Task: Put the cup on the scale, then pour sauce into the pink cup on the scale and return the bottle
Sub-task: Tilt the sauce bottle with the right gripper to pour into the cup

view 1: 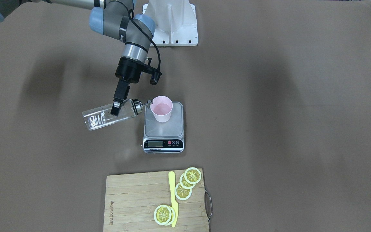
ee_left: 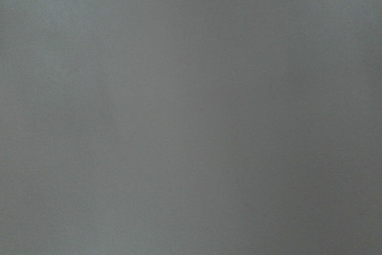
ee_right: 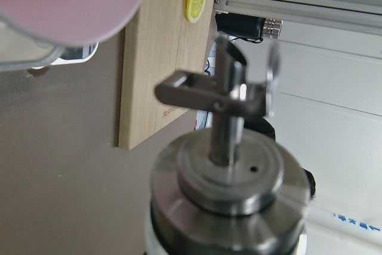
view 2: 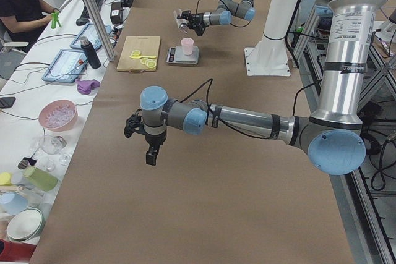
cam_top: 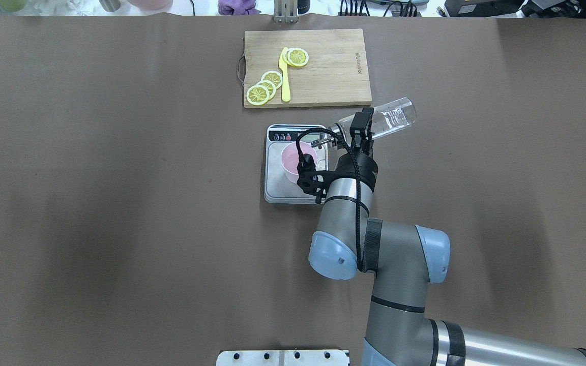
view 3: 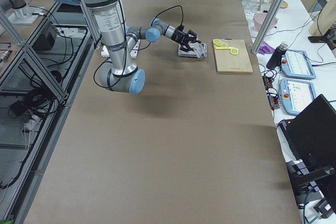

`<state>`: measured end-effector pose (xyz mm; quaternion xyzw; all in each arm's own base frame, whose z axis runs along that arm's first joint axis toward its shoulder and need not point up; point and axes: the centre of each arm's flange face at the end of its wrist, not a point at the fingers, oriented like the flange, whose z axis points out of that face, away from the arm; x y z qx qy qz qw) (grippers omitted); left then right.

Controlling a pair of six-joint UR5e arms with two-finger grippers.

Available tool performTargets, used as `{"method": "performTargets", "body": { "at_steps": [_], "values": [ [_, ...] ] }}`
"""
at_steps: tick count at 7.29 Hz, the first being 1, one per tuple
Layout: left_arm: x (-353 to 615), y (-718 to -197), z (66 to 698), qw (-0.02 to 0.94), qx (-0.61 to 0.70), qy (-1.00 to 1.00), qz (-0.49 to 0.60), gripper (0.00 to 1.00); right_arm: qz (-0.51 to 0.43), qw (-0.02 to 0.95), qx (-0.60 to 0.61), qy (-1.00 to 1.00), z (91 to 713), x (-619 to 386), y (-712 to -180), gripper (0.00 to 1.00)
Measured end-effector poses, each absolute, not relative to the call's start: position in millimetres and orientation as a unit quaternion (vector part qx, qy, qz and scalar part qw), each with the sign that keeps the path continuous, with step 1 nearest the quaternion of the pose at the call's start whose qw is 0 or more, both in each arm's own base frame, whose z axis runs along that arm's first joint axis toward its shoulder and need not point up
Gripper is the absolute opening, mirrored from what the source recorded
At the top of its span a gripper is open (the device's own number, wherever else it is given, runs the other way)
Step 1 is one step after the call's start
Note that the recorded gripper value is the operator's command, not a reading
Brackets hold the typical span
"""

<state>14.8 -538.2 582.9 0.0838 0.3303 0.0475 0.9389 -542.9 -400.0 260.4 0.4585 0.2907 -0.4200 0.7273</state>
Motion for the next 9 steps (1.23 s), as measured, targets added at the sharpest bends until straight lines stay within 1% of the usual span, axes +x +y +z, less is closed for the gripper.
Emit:
{"method": "performTargets", "body": {
  "at_steps": [5,9],
  "values": [
    [14.9,-538.9,589.4,0.940,0.078,0.330,0.046,0.98,-0.451,0.692,0.445,0.347,259.8,-545.3,-403.6,0.00],
    [14.9,-538.9,589.9,0.940,0.078,0.330,0.046,0.98,-0.439,0.698,0.457,0.333,256.6,-544.8,-404.1,0.00]
  ]
}}
